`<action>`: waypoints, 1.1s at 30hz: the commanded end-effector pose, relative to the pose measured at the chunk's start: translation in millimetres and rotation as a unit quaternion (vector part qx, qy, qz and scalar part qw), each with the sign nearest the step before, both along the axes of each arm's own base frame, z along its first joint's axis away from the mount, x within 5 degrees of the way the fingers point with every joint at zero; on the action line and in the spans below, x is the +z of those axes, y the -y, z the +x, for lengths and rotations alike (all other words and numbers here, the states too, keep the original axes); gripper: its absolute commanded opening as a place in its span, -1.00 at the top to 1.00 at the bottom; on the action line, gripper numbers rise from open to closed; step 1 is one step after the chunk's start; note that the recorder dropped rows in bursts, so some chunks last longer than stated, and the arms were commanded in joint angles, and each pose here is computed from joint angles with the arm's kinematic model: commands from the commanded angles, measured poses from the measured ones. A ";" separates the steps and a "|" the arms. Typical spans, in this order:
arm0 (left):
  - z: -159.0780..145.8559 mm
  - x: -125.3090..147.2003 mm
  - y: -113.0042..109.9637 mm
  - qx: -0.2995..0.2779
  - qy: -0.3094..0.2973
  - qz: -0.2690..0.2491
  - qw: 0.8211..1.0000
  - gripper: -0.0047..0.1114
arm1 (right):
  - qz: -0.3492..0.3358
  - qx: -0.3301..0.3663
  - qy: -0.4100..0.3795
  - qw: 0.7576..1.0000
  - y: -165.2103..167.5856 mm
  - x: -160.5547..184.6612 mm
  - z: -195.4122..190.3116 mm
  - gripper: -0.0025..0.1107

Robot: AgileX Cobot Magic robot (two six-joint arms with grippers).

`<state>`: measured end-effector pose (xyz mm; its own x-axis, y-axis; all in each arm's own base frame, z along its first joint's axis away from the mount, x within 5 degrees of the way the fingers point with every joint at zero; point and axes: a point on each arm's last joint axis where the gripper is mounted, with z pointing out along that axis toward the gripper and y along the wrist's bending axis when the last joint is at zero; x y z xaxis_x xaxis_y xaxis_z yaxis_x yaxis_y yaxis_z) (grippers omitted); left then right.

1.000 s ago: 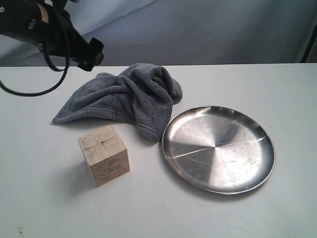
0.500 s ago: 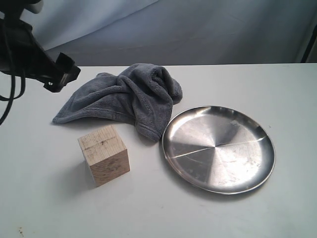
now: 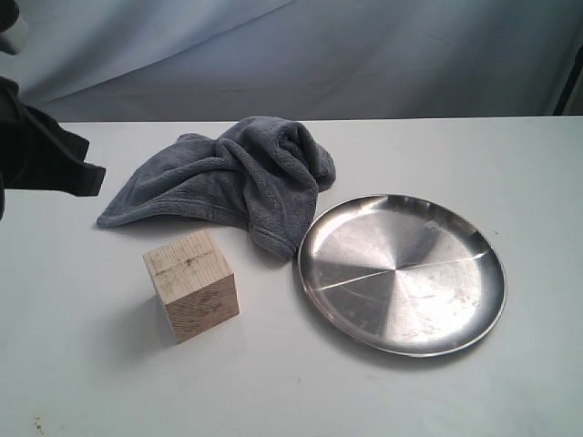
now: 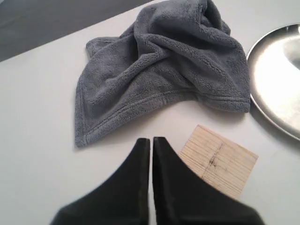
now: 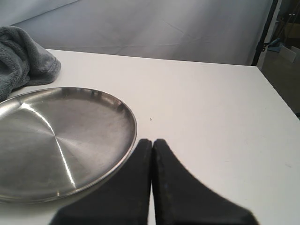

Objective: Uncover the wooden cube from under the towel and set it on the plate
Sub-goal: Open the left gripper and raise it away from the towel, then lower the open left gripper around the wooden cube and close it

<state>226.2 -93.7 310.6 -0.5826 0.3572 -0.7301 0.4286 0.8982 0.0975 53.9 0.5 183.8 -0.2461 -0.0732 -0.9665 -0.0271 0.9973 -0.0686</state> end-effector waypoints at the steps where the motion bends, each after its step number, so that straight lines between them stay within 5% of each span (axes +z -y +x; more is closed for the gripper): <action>1: -6.2 -7.7 -0.9 -0.003 -0.014 -0.001 1.000 0.89 | -0.005 0.001 0.001 1.000 0.1 -0.8 -0.2 0.96; 13: -21.2 -22.1 -0.9 -0.091 -0.091 0.070 0.989 0.89 | -0.005 0.001 0.001 1.000 0.1 -0.8 -0.2 0.96; 23: -39.2 -30.6 20.1 -0.266 -0.103 0.026 0.958 0.89 | -0.005 0.001 0.001 1.000 0.1 -0.8 -0.2 0.96; 33: -38.5 -28.8 24.2 -0.288 -0.076 0.015 0.954 0.89 | -0.005 0.001 0.001 1.000 0.1 -0.8 -0.2 0.96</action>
